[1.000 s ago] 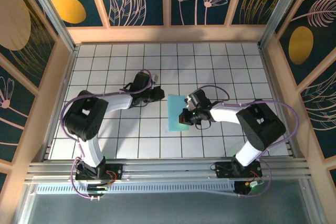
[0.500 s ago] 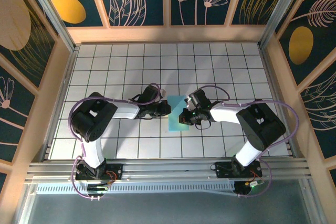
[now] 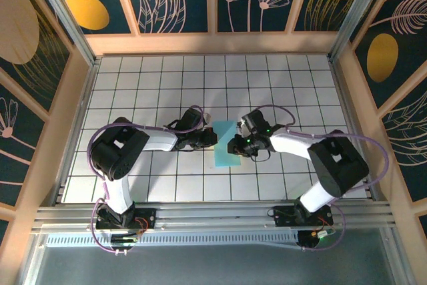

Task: Fold a paper plane with a square sheet of paper (fold left side to right side)
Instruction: Hold the square sheet of paper at the center of the table, then fold the triangle a second time at the center of the table.

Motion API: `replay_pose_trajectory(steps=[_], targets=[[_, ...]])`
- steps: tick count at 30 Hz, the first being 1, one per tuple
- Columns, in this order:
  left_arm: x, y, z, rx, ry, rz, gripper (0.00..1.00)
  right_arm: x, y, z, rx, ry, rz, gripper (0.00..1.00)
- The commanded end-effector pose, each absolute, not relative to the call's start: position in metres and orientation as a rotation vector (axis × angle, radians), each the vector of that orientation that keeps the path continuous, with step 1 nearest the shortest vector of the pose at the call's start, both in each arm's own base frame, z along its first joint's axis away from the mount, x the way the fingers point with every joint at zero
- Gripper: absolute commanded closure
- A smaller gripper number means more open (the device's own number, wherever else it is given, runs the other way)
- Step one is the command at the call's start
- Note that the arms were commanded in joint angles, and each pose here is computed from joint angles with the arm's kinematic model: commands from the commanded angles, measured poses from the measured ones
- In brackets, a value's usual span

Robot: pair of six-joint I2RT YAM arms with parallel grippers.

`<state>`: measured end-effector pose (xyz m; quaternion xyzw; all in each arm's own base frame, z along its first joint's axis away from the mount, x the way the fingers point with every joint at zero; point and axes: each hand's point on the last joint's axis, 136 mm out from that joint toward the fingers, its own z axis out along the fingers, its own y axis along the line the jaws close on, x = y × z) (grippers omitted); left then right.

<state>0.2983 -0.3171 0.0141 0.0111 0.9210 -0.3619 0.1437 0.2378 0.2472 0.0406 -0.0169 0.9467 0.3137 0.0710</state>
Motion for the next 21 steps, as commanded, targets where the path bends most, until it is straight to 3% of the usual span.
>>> replay_pose_trajectory(steps=[1,8,14,21], targets=[[0.290,-0.306,-0.008,0.014,2.714,-0.962,0.99,0.238,0.229,0.052,-0.028,2.849,0.888,0.67],[0.291,-0.309,-0.006,0.024,2.706,-0.968,0.99,0.215,0.208,0.039,0.082,2.900,0.969,0.58],[0.290,-0.309,-0.008,0.024,2.709,-0.963,0.99,0.197,0.207,0.029,0.150,2.943,1.017,0.58],[0.290,-0.310,-0.008,0.024,2.708,-0.965,0.99,0.191,0.213,0.026,0.178,2.947,1.060,0.67]])
